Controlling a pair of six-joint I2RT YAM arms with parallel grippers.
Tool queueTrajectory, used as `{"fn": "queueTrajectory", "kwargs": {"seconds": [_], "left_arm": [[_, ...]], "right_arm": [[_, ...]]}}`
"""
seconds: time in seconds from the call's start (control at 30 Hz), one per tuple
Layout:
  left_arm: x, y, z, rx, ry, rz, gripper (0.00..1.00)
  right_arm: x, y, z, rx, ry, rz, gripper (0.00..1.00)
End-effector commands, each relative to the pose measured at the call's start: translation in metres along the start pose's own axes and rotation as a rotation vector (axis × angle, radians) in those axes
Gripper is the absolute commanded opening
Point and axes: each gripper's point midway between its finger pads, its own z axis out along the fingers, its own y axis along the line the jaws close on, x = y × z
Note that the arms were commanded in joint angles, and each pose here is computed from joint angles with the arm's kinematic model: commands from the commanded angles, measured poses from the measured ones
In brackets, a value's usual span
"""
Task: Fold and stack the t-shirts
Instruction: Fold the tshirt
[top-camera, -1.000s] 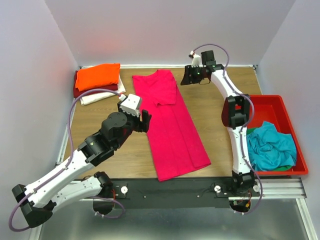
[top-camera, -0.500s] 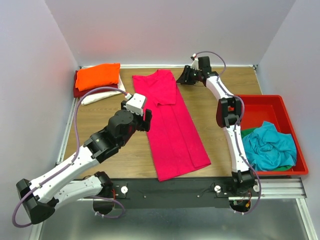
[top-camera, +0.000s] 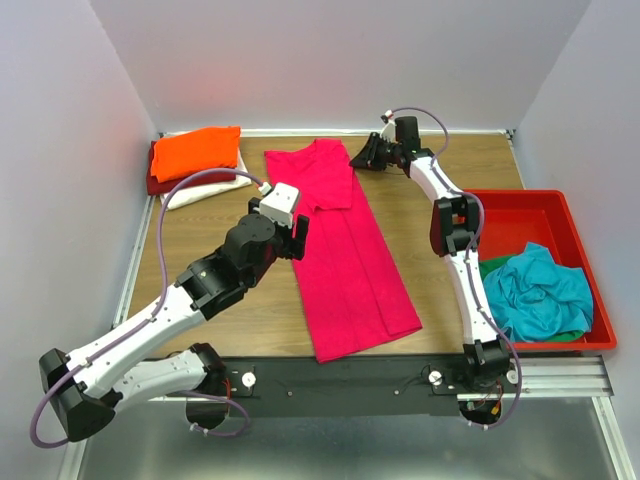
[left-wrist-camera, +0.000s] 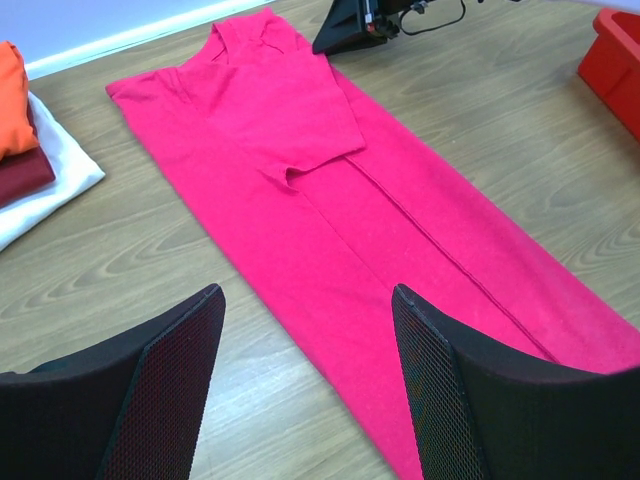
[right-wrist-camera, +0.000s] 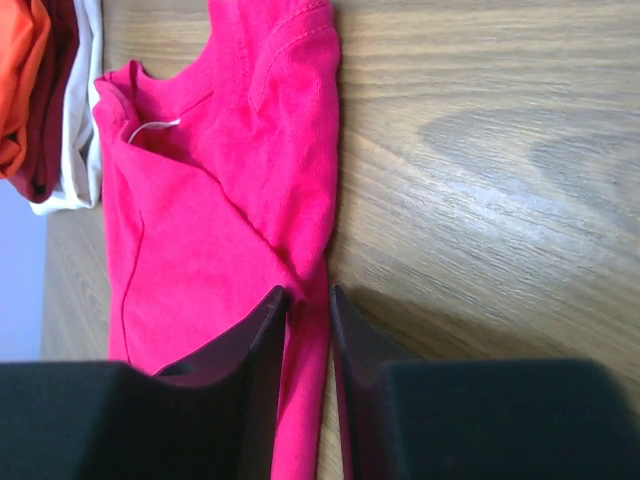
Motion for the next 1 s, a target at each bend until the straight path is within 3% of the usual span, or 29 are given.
{"fn": "queueTrajectory", "kwargs": {"seconds": [0.0,0.13,0.37,0.97], "left_arm": [[-0.006,0.003,0.002,-0.020,-0.015,-0.005,0.75],[-0.001,0.000,0.005,-0.004,-0.003,-0.002,0.75],[0.006,-0.003,0.008,0.007,0.015,0.004,0.75],[0.005,-0.004,0.004,0.025,-0.009,-0.017,0.75]], "right_arm": [[0.002,-0.003,0.006,-0.020,-0.002,-0.006,0.27],[-0.008,0.003,0.002,-0.016,-0.026,-0.040,0.15],[-0.023,0.016,-0.006,-0.026,-0.052,-0.072,0.03],[-0.039,0.046,-0.025,-0.060,-0.072,-0.154,0.00]]}}
